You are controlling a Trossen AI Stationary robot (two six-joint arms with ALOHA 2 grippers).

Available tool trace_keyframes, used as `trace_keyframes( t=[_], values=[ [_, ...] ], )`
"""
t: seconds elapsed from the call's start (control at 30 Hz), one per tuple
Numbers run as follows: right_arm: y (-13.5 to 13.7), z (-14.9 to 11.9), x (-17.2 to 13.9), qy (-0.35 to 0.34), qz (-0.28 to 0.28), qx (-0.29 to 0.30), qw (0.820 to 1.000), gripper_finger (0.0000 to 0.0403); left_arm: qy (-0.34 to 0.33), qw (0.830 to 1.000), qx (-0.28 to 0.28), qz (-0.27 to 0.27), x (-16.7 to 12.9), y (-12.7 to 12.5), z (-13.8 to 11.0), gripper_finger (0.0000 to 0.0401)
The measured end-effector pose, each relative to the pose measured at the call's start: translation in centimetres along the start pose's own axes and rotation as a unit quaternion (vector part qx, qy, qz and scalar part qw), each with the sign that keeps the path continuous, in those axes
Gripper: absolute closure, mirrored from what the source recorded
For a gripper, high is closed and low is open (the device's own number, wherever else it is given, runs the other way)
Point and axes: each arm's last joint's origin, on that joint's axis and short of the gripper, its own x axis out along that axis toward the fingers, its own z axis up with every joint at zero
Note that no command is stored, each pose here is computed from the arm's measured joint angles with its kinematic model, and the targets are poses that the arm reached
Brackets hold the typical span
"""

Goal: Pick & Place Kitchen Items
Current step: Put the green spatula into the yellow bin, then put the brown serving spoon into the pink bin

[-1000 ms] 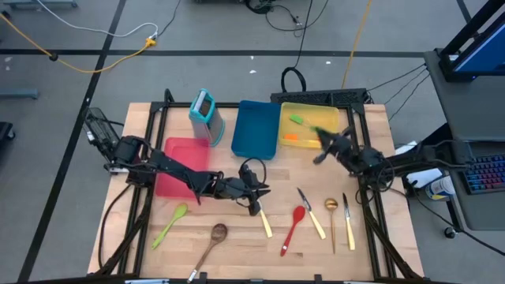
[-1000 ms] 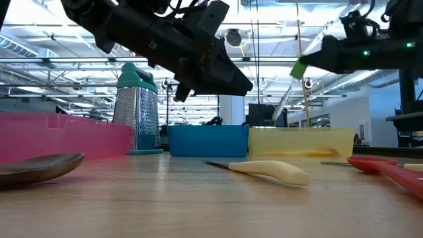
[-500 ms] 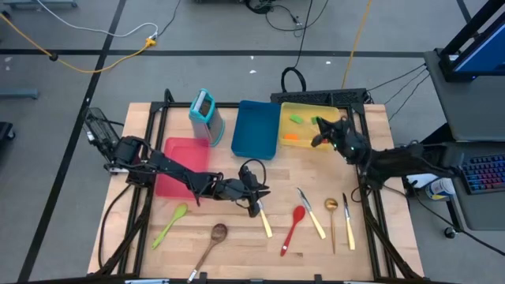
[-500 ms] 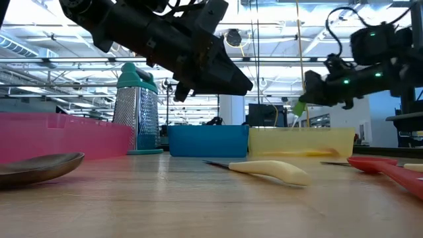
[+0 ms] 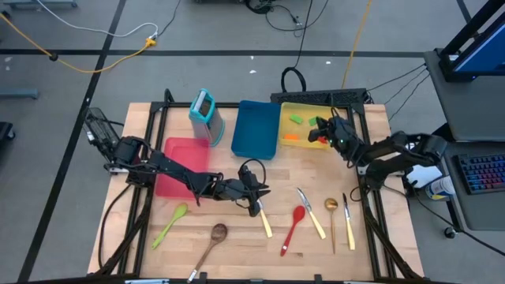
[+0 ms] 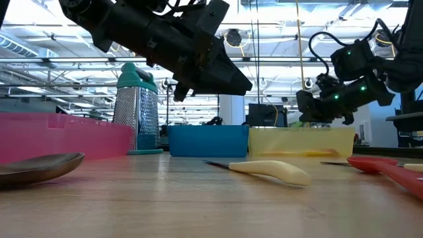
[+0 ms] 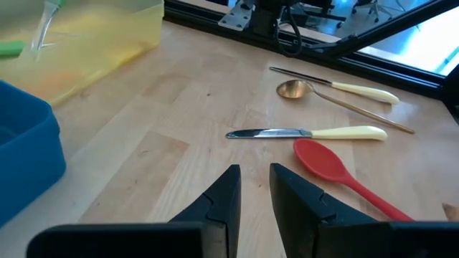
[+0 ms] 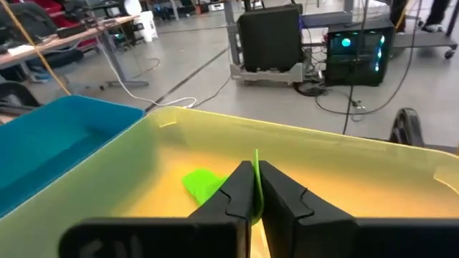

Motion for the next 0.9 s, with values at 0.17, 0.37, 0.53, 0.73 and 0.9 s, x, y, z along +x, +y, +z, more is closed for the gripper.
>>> trace_keyframes(
  t=[0.17, 0.37, 0.53, 0.73, 0.9],
  values=[
    [-0.1, -0.1, 0.0, 0.002, -0.003, 0.011, 1.000, 0.0362, 0.000, 1.000, -0.003, 0.000, 0.0, 0.0, 0.0, 0.0325],
    [0.0, 0.2, 0.0, -0.009, 0.002, 0.017, 1.000, 0.0307, 0.000, 1.000, -0.004, 0.000, 0.0, 0.0, 0.0, 0.0325],
    [0.5, 0.7, -0.1, -0.036, 0.019, 0.027, 0.999, 0.0278, 0.000, 1.000, -0.005, 0.000, 0.0, 0.0, 0.0, 0.0325],
    [1.8, 1.5, -0.7, -0.074, 0.086, 0.038, 0.993, 0.0272, -0.013, 0.999, -0.028, 0.029, 0.0, 0.2, 0.1, 0.0325],
    [3.9, 2.6, -2.0, -0.121, 0.261, 0.012, 0.958, 0.0281, -0.018, 0.998, -0.055, 0.025, 0.0, 0.1, 0.2, 0.0325]
  ],
)
